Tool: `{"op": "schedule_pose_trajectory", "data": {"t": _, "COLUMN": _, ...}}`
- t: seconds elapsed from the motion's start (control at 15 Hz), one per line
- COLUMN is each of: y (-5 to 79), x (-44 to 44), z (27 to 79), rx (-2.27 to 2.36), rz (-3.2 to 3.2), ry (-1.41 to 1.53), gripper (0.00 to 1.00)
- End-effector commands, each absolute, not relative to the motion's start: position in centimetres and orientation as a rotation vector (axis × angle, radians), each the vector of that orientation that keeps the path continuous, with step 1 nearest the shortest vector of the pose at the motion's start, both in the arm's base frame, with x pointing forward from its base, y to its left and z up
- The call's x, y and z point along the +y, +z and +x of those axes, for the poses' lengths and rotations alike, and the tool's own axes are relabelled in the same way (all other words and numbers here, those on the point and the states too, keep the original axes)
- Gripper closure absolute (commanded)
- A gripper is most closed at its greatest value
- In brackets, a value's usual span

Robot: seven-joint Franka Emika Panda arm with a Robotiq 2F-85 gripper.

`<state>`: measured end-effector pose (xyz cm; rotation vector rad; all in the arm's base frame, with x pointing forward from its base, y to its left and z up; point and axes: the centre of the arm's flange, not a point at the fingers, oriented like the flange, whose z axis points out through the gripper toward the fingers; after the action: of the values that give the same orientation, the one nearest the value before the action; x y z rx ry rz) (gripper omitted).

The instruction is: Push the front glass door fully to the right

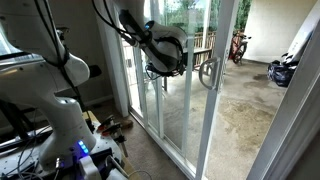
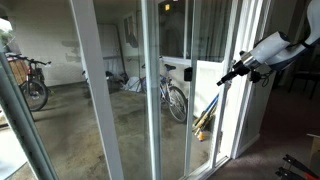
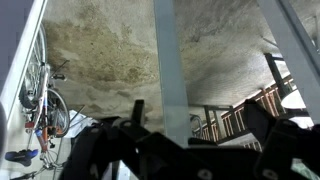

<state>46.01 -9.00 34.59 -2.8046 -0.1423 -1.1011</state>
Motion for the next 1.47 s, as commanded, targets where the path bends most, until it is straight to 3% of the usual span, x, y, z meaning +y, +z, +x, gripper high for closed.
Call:
{"op": "schedule_pose_trajectory", "data": {"t": 0.0, "y": 34.9, "x": -6.7, "z": 40.9, "rx": -0.062, "rz": -2.870, "ry": -1.170, "gripper": 0.00}}
{"op": "schedule_pose_trajectory", "data": {"t": 0.93, "y": 32.9, "x": -9.2, "z": 38.9, "rx": 0.393, "rz": -2.981, "ry": -1.397, "gripper": 0.00}}
{"op": "schedule_pose_trajectory", "data": {"t": 1.0, "y": 31.8, "x": -9.7, "z": 43.3, "rx": 0.341, "rz": -3.021, "ry": -1.380, "gripper": 0.00}}
{"op": "schedule_pose_trajectory", "data": {"t": 1.4, "y": 31.7, "x": -9.7, "z": 43.2, "rx": 0.345, "rz": -3.017, "ry": -1.379, "gripper": 0.00}}
